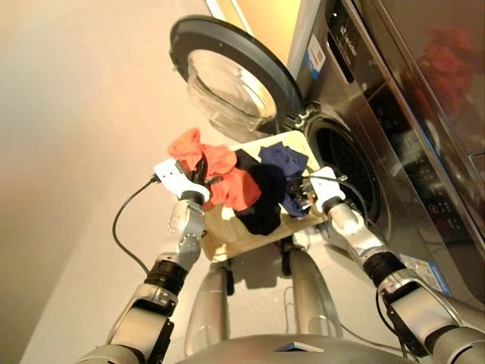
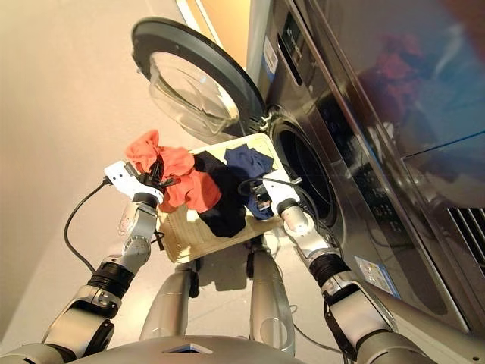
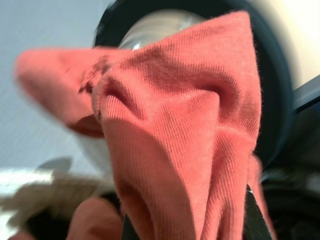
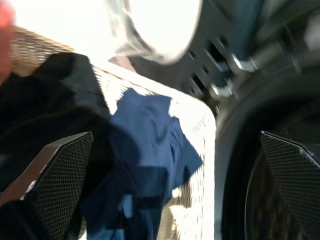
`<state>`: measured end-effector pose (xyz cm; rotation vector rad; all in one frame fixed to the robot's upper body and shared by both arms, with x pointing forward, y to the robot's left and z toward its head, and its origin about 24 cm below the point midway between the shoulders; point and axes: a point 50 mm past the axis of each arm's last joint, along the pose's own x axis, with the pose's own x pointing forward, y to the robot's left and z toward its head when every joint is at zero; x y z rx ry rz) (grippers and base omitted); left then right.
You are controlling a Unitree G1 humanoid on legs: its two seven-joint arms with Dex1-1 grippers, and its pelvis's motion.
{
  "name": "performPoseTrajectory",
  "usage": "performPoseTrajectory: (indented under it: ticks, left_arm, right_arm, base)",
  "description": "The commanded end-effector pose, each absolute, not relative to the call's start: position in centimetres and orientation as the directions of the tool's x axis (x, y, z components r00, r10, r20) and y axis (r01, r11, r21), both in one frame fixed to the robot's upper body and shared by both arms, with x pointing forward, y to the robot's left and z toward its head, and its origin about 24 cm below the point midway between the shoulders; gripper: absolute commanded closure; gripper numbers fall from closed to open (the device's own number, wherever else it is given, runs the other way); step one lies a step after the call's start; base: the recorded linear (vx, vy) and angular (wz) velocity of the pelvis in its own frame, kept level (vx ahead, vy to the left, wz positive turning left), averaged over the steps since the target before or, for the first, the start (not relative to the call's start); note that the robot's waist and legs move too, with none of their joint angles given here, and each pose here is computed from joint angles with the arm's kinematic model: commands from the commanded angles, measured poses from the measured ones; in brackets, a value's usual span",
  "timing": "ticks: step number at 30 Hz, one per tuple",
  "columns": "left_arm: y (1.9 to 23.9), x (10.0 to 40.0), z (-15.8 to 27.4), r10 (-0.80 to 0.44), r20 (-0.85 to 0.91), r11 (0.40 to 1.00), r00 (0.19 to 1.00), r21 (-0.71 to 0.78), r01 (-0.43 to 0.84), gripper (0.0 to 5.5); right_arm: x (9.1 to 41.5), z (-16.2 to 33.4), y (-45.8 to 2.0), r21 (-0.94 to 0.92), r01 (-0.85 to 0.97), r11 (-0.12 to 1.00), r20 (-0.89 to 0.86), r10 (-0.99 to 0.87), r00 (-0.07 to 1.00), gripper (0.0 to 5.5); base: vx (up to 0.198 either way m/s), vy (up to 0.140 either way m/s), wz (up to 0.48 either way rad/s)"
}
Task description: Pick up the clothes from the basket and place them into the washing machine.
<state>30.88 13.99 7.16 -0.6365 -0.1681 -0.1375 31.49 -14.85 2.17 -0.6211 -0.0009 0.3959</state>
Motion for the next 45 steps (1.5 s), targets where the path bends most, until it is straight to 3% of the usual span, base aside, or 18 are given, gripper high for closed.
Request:
performPoseTrajectory:
  ticks: [1, 4, 14, 22, 25, 27, 31, 32, 33, 34, 38, 39, 42, 45]
  left_arm:
    - [12.6, 30.6, 10.4, -0.155, 0.37, 0.746, 0.916, -0.564, 0.354, 5.5]
    - [11.3, 30.6, 11.2, -0.193, 0.398, 0.718, 0.897, -0.566, 0.406, 5.5]
    - [8.2, 30.6, 12.0, -0.268, 0.417, 0.667, 0.869, -0.57, 0.479, 5.5]
    - [5.8, 29.7, 13.2, -0.344, 0.467, 0.549, 0.814, -0.604, 0.578, 5.5]
    - [6.2, 30.1, 13.6, -0.31, 0.474, 0.598, 0.824, -0.577, 0.556, 5.5]
    - [7.3, 30.6, 14.1, -0.246, 0.485, 0.681, 0.839, -0.53, 0.505, 5.5]
    - [8.9, 31.8, 13.7, -0.128, 0.452, 0.754, 0.883, -0.534, 0.383, 5.5]
    - [9.1, 32.1, 13.7, -0.106, 0.445, 0.763, 0.889, -0.537, 0.36, 5.5]
    - [8.9, 32.3, 13.9, -0.111, 0.451, 0.771, 0.886, -0.523, 0.363, 5.5]
    - [9.4, 32.6, 13.7, -0.086, 0.441, 0.8, 0.893, -0.504, 0.325, 5.5]
    - [10.5, 33.5, 14.2, -0.011, 0.438, 0.829, 0.899, -0.499, 0.253, 5.5]
    - [11.1, 33.6, 14.8, 0.011, 0.459, 0.836, 0.888, -0.491, 0.244, 5.5]
    - [12.6, 33.6, 15.0, 0.09, 0.466, 0.843, 0.88, -0.507, 0.182, 5.5]
    - [12.6, 33.5, 15.5, 0.125, 0.474, 0.818, 0.871, -0.546, 0.18, 5.5]
  right_arm:
    - [32.0, 5.9, -12.0, -0.677, -0.401, 0.618, 0.007, 0.55, 0.835, 0.0]
    - [32.1, 7.0, -10.2, -0.723, -0.416, 0.552, 0.024, 0.622, 0.783, 0.0]
    - [31.6, 9.6, -5.2, -0.686, -0.525, 0.504, 0.083, 0.771, 0.631, 0.0]
    - [32.0, 10.4, -3.4, -0.701, -0.523, 0.484, 0.098, 0.792, 0.602, 0.0]
    - [31.9, 10.6, -2.9, -0.703, -0.518, 0.487, 0.111, 0.795, 0.596, 0.0]
    - [31.9, 10.7, -3.1, -0.705, -0.498, 0.505, 0.13, 0.782, 0.609, 0.0]
    - [31.6, 11.8, -2.9, -0.71, -0.458, 0.536, 0.202, 0.777, 0.596, 0.0]
    - [31.4, 11.9, -2.7, -0.712, -0.474, 0.518, 0.187, 0.791, 0.583, 0.0]
    - [30.6, 8.9, -2.3, -0.599, -0.62, 0.507, 0.095, 0.814, 0.573, 0.0]
    - [30.7, 10.3, -1.6, -0.632, -0.564, 0.532, 0.17, 0.805, 0.569, 0.0]
    - [30.3, 10.2, -0.6, -0.625, -0.603, 0.496, 0.141, 0.832, 0.537, 0.0]
    - [29.9, 8.4, -0.9, -0.73, -0.567, 0.382, 0.041, 0.852, 0.522, 0.0]
    - [29.5, 8.9, -1.8, -0.726, -0.562, 0.397, 0.071, 0.856, 0.513, 0.0]
    - [29.6, 9.2, -2.1, -0.71, -0.561, 0.427, 0.092, 0.845, 0.527, 0.0]
  base:
    - [0.0, 0.0, 0.0]
    - [0.0, 0.0, 0.0]
    - [0.0, 0.0, 0.0]
    - [0.0, 0.0, 0.0]
    - [0.0, 0.0, 0.0]
    - [0.0, 0.0, 0.0]
    - [0.0, 0.0, 0.0]
    - [0.0, 0.0, 0.0]
    - [0.0, 0.0, 0.0]
    - [0.0, 0.0, 0.0]
    - [0.0, 0.0, 0.0]
    - [0.0, 0.0, 0.0]
    - [0.0, 0.0, 0.0]
    - [0.0, 0.0, 0.0]
